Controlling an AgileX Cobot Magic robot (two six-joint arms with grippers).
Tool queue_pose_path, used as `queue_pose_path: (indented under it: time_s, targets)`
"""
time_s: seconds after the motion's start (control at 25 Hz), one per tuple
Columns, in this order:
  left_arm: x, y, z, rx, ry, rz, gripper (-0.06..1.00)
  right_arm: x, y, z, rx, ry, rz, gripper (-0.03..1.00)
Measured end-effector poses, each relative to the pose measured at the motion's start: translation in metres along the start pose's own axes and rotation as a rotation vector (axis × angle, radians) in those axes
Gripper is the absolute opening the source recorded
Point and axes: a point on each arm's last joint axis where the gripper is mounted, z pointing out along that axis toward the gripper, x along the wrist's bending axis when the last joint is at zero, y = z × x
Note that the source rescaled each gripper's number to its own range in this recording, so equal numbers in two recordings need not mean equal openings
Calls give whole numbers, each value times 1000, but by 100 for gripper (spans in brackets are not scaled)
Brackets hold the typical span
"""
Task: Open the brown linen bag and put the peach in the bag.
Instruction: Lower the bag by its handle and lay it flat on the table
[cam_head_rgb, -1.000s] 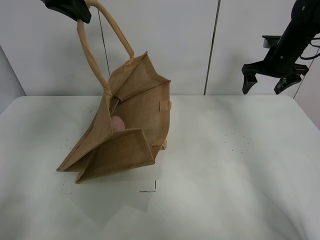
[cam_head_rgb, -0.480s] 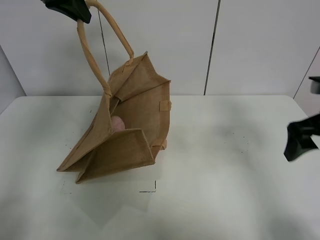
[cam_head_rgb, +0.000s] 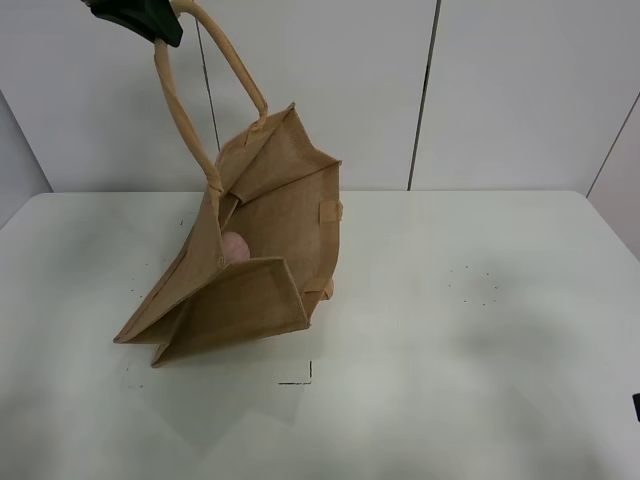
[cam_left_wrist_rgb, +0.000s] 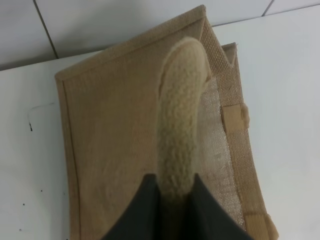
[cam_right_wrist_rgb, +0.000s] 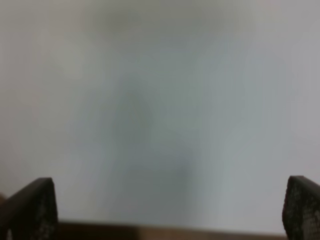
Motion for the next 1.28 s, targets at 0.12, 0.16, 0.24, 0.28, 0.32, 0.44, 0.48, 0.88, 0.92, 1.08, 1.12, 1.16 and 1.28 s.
queue_pose_path:
  time_s: [0.12,0.16,0.24,0.28,0.32,0.44,0.48,0.88,0.92,1.08,1.12,1.16,1.28]
  targets:
    - [0,0,0,0,0,0,0,2,-13,-17,-160,-13,4,100]
    - [0,0,0,0,0,0,0,2,-16,-22,-201,-16,6,100]
    - [0,0,0,0,0,0,0,3,-23,-29,-263,-20,7,100]
    - [0,0,0,0,0,0,0,4,-26,-32,-286,-22,7,100]
    - [0,0,0,0,0,1,0,4,-28,-35,-312,-24,5,100]
    - [0,0,0,0,0,1,0,5,-38,-43,-397,-30,1,100]
    - [0,0,0,0,0,1,0,6,-41,-46,-419,-32,0,100]
    - [2,0,22,44,2,-4,0,6,-42,-47,-432,-33,0,100]
    - [2,0,32,65,2,-6,0,6,-42,-47,-432,-33,0,100]
    - [6,-5,89,181,-8,-24,0,6,-42,-47,-432,-33,1,100]
    - [6,-8,106,216,-17,-32,0,6,-42,-47,-432,-33,1,100]
    - [6,-11,119,244,-30,-41,0,6,-42,-47,-432,-33,1,100]
    - [7,-23,166,343,-66,-69,0,6,-42,-47,-432,-33,1,100]
